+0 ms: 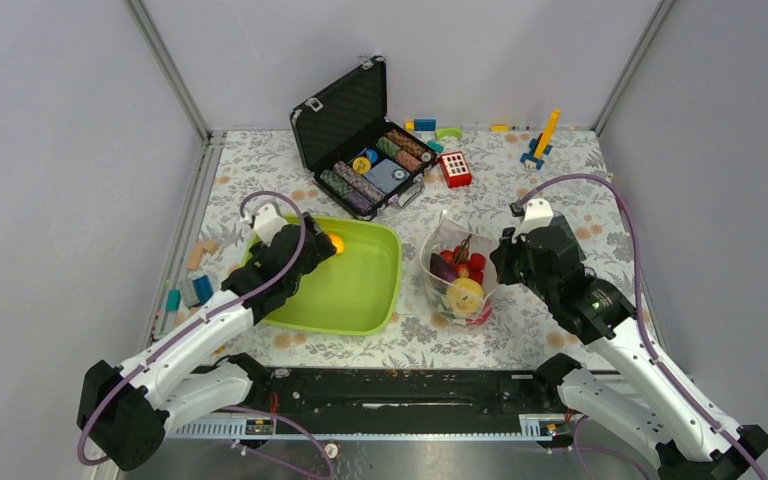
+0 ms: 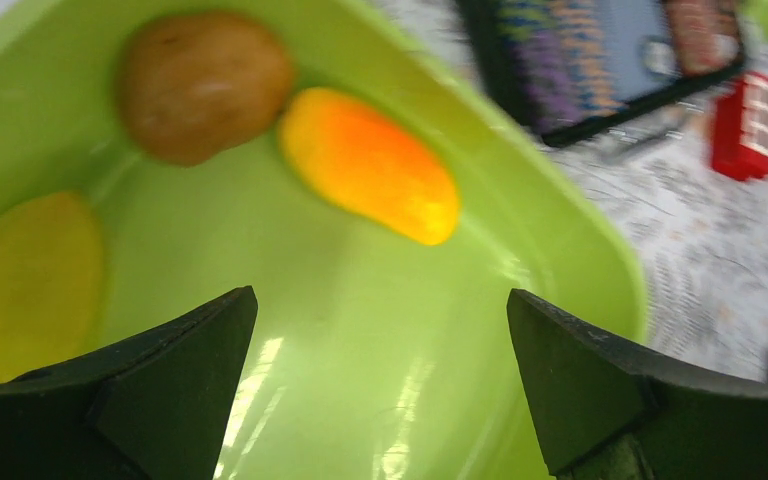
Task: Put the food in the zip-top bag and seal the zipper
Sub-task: Pick up the fake fruit from the bin.
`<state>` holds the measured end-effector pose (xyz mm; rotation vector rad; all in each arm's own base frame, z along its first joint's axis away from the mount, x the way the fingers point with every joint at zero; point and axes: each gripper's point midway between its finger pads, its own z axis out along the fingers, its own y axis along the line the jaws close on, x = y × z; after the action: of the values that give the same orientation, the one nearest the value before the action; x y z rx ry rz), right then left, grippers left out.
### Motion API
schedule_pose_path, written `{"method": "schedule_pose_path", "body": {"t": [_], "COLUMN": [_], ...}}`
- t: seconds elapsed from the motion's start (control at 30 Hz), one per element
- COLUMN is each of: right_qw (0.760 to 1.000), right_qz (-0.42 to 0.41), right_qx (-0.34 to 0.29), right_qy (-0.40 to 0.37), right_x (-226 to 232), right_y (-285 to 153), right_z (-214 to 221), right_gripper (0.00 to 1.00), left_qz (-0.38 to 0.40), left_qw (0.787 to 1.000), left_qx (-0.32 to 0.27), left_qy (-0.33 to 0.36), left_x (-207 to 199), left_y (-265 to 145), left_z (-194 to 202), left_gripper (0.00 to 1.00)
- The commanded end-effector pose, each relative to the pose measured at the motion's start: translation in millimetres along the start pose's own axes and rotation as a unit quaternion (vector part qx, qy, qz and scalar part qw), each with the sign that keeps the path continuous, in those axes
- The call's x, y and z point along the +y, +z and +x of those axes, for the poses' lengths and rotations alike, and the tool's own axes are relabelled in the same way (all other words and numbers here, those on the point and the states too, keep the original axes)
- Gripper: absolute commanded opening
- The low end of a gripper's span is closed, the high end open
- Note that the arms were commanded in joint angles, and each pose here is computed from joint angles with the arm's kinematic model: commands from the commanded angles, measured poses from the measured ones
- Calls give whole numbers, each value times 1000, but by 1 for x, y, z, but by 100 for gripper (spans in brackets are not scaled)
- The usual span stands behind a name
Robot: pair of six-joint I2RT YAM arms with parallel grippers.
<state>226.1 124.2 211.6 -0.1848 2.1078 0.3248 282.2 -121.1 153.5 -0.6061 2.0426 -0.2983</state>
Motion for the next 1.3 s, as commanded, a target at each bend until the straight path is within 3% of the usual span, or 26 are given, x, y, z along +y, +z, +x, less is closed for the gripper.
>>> {"method": "schedule_pose_path", "body": {"t": [0.0,0.17,0.53,1.0,1.27], "right_qw": [1000,1000,1000,1000,1000], "right_qz": [12,9,7,16,19], "right_qx": [-18,-18,-12,-18,-20], "right_qy": [-3,-3,-5,-7,-8], "right_x": [-4,-3,-2,-5,-7], "right_y": [1,1,3,2,2], "right_z": [-9,-9,-8,-10,-10], "right_gripper": [5,5,5,5,5], "left_qz": [-128,-197,-287,-309,-287], "left_qw": [991,976,949,943,950], "left_qx": [-3,5,-37,5,27], "left_qy": [-49,-91,-124,-126,-122], "left_x": [68,108,146,154,143], "left_y": [-5,-1,-7,16,36], "left_z": [5,12,-2,22,32], "left_gripper": [99,99,99,97,95]}}
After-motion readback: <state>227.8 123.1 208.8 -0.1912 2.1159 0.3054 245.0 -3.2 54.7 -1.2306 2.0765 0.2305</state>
